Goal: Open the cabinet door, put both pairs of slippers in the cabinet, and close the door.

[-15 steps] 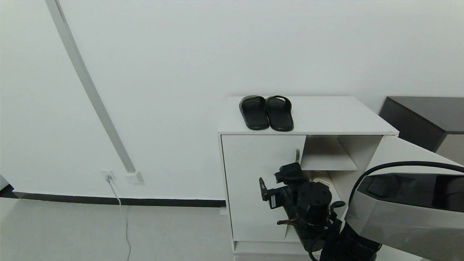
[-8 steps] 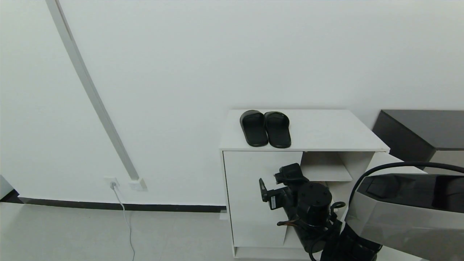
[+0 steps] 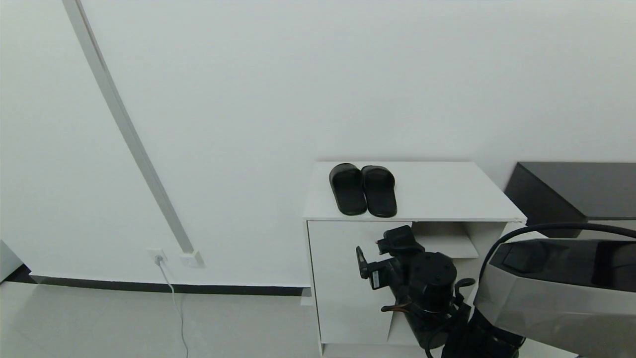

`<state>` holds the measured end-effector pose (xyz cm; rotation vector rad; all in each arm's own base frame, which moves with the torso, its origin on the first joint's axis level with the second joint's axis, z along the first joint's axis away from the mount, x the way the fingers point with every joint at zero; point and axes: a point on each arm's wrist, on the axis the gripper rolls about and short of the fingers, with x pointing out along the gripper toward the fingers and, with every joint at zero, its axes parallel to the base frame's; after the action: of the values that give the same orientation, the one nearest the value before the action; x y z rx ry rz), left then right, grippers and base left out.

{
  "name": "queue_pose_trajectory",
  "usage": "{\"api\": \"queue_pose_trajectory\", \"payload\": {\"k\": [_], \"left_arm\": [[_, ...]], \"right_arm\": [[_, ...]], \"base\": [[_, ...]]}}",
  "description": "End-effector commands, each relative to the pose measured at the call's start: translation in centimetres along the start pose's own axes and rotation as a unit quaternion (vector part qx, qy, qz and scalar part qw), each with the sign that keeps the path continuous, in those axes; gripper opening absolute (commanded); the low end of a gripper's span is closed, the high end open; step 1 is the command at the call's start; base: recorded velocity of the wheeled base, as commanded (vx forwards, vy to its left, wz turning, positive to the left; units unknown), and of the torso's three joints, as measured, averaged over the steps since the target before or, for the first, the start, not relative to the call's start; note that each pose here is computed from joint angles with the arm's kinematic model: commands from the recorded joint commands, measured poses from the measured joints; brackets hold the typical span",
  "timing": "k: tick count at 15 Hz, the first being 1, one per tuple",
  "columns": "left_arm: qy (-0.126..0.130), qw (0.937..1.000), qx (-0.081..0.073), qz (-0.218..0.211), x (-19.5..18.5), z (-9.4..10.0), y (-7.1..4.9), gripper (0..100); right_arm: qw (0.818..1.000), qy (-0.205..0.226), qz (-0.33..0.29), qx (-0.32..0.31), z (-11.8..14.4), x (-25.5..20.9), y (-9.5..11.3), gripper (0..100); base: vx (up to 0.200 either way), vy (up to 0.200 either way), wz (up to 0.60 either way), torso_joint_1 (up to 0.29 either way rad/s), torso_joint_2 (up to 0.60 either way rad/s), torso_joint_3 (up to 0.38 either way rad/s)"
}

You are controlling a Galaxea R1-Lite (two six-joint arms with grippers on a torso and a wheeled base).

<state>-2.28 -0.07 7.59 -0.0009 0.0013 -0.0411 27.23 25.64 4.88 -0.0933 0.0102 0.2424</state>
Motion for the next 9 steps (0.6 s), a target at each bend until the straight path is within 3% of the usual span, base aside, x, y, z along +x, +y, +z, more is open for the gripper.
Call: {"api": "queue_pose_trajectory", "payload": {"k": [1, 5, 6, 9], "left_arm": [[0.000, 1.0000, 0.000, 0.000, 0.0, 0.0, 0.0, 0], [0.000, 1.0000, 0.000, -0.001, 0.0, 0.0, 0.0, 0], [-0.001, 1.0000, 0.001, -0.001, 0.0, 0.0, 0.0, 0], [0.000, 1.0000, 0.005, -0.002, 0.0, 0.0, 0.0, 0]], "right_arm": [[1.000, -0.004, 0.003, -0.008, -0.4, 0.0, 0.1, 100], [1.000, -0.007, 0.014, -0.018, -0.4, -0.1, 0.5, 100], [1.000, -0.020, 0.011, -0.015, 0.5, 0.1, 0.5, 100], [1.000, -0.003, 0.003, 0.015, 4.6, 1.5, 0.5, 100]], "base": [[0.000, 0.000, 0.00, 0.105, -0.23, -0.105], [0.000, 0.000, 0.00, 0.008, -0.02, -0.010], [0.000, 0.000, 0.00, 0.000, 0.00, 0.000], [0.000, 0.000, 0.00, 0.000, 0.00, 0.000]]}}
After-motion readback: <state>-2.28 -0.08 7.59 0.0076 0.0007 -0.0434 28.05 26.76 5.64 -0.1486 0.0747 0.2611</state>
